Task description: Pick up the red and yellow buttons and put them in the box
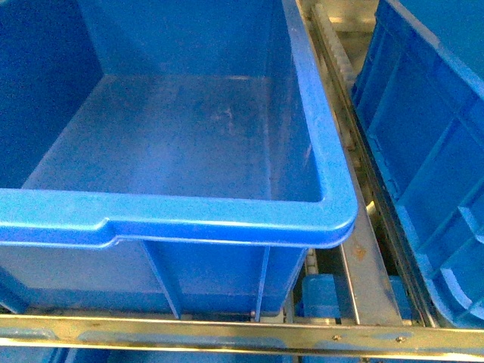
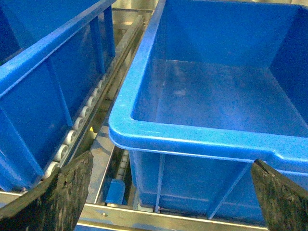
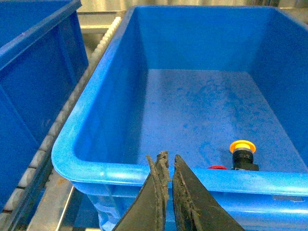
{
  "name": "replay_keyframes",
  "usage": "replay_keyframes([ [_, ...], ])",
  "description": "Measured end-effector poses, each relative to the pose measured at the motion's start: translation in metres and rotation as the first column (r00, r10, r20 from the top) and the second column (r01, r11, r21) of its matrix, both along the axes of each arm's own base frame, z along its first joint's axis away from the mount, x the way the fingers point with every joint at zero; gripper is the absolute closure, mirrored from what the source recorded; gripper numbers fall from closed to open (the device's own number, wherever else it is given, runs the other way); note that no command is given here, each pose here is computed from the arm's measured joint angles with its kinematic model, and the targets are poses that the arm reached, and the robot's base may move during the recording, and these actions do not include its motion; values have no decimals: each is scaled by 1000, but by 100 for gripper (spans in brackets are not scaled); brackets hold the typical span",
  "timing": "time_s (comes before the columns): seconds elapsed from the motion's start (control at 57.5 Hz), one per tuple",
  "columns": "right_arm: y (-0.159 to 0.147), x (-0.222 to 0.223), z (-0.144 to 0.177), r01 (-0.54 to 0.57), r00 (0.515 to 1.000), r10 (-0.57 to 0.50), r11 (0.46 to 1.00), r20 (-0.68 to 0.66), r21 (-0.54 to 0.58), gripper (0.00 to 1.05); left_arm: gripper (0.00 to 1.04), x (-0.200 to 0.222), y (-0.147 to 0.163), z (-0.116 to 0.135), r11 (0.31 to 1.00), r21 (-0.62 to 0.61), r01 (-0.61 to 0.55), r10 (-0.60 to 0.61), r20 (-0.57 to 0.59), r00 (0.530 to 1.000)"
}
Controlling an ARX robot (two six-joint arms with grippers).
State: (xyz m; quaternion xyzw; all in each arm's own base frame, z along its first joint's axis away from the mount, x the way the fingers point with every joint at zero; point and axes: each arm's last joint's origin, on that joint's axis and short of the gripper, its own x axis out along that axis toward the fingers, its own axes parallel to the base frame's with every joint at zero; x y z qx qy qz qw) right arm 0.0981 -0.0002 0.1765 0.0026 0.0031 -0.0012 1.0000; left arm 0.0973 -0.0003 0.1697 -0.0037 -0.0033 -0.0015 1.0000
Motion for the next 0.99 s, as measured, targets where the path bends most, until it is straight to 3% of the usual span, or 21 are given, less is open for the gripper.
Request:
replay_keyframes([
  [0.087, 0, 0, -1, 0, 1000, 0, 1000, 2, -2, 96, 8, 0, 0, 0, 1000, 0, 0, 0, 0, 1000],
  [0.661, 0, 0, -2, 0, 1000, 0, 1000, 0, -1, 6, 8, 0, 0, 0, 1000, 0, 0, 0, 0, 1000],
  [0.992, 0, 0, -2, 0, 1000, 0, 1000, 0, -2, 6, 8, 0, 0, 0, 1000, 0, 0, 0, 0, 1000],
])
